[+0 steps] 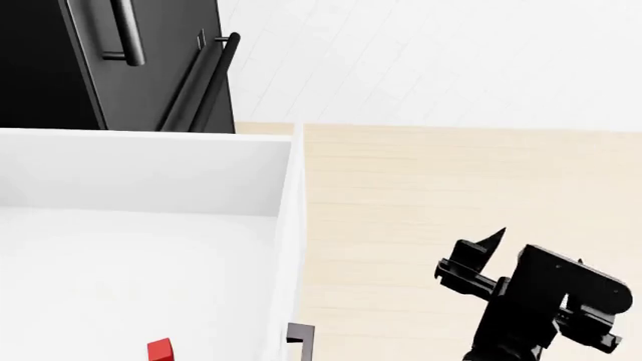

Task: Close the right drawer.

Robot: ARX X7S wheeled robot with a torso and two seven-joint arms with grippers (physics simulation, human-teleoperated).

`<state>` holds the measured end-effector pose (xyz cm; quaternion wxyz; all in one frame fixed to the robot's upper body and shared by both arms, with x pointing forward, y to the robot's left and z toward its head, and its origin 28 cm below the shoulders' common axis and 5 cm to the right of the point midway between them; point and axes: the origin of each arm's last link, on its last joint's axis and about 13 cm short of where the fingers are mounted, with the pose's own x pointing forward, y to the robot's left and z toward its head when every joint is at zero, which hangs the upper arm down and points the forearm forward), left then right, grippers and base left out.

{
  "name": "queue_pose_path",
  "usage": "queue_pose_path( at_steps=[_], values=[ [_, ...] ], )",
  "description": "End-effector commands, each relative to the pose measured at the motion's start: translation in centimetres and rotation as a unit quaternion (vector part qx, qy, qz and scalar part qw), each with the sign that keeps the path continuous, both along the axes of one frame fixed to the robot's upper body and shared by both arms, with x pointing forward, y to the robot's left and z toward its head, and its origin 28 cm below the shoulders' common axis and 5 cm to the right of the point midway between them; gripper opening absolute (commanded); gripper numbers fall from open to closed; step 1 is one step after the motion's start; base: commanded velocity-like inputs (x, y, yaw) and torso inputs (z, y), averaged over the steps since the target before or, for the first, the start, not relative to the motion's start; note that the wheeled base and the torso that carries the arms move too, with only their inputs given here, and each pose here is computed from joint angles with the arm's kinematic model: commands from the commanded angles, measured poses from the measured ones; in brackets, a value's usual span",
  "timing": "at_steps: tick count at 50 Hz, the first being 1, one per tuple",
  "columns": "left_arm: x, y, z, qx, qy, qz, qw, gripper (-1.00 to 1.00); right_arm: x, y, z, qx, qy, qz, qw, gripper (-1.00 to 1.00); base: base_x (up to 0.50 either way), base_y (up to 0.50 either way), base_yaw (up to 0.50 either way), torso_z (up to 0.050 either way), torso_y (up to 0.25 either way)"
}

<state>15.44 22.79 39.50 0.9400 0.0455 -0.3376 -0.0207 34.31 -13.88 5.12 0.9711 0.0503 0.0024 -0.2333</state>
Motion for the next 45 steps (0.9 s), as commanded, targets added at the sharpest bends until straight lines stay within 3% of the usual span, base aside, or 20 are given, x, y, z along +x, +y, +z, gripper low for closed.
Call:
queue_pose_path(
  at_steps=[1,3,4,5,6,8,18,27,28,35,45],
  values=[
    [-0.2,0.2,0.0,-0.003,0.0,0.002,1.0,1.0,0.4,2.8,-4.2,0.01,0.06,0.023,0.998,1.0,0.0,0.0,0.0,0.0,0.0],
    [-0.3,0.2,0.0,-0.003,0.0,0.002,1.0,1.0,0.2,3.1,-4.7,0.028,0.074,0.024,0.997,1.0,0.0,0.0,0.0,0.0,0.0],
    [-0.2,0.2,0.0,-0.003,0.0,0.002,1.0,1.0,0.0,3.4,-5.0,0.048,0.073,0.072,0.994,1.0,0.0,0.0,0.0,0.0,0.0],
    [-0.2,0.2,0.0,-0.002,0.001,0.002,1.0,1.0,-0.2,3.6,-5.2,0.052,0.075,0.075,0.993,1.0,0.0,0.0,0.0,0.0,0.0],
    [-0.2,0.3,-0.1,-0.003,0.001,0.003,1.0,1.0,-0.7,4.0,-5.8,0.01,0.075,0.076,0.994,1.0,0.0,0.0,0.0,0.0,0.0],
    [-0.3,0.4,-0.1,-0.002,0.002,0.003,1.0,1.0,-1.0,4.4,-6.2,0.008,0.1,0.072,0.992,1.0,0.0,0.0,0.0,0.0,0.0],
    [-0.3,0.9,-0.3,-0.002,0.004,0.01,1.0,1.0,-1.7,7.6,-6.7,-0.022,0.119,0.155,0.981,1.0,0.0,0.0,0.0,0.0,0.0],
    [0.1,0.8,-0.6,-0.001,0.005,0.014,1.0,1.0,-1.9,8.8,-6.6,-0.044,0.114,0.22,0.968,1.0,0.0,0.0,0.0,0.0,0.0],
    [0.0,0.8,-0.5,-0.001,0.004,0.014,1.0,1.0,-3.6,11.4,-7.3,-0.055,0.113,0.237,0.963,1.0,0.0,0.0,0.0,0.0,0.0],
    [-0.1,0.9,-0.5,-0.001,0.004,0.014,1.0,1.0,-4.7,14.7,-6.4,-0.071,0.093,0.3,0.947,1.0,0.0,0.0,0.0,0.0,0.0],
    [-1.0,1.7,-0.4,-0.002,0.004,0.023,1.0,1.0,-9.5,19.5,-5.9,-0.06,0.066,0.388,0.917,1.0,0.0,0.0,0.0,0.0,0.001]
  ],
)
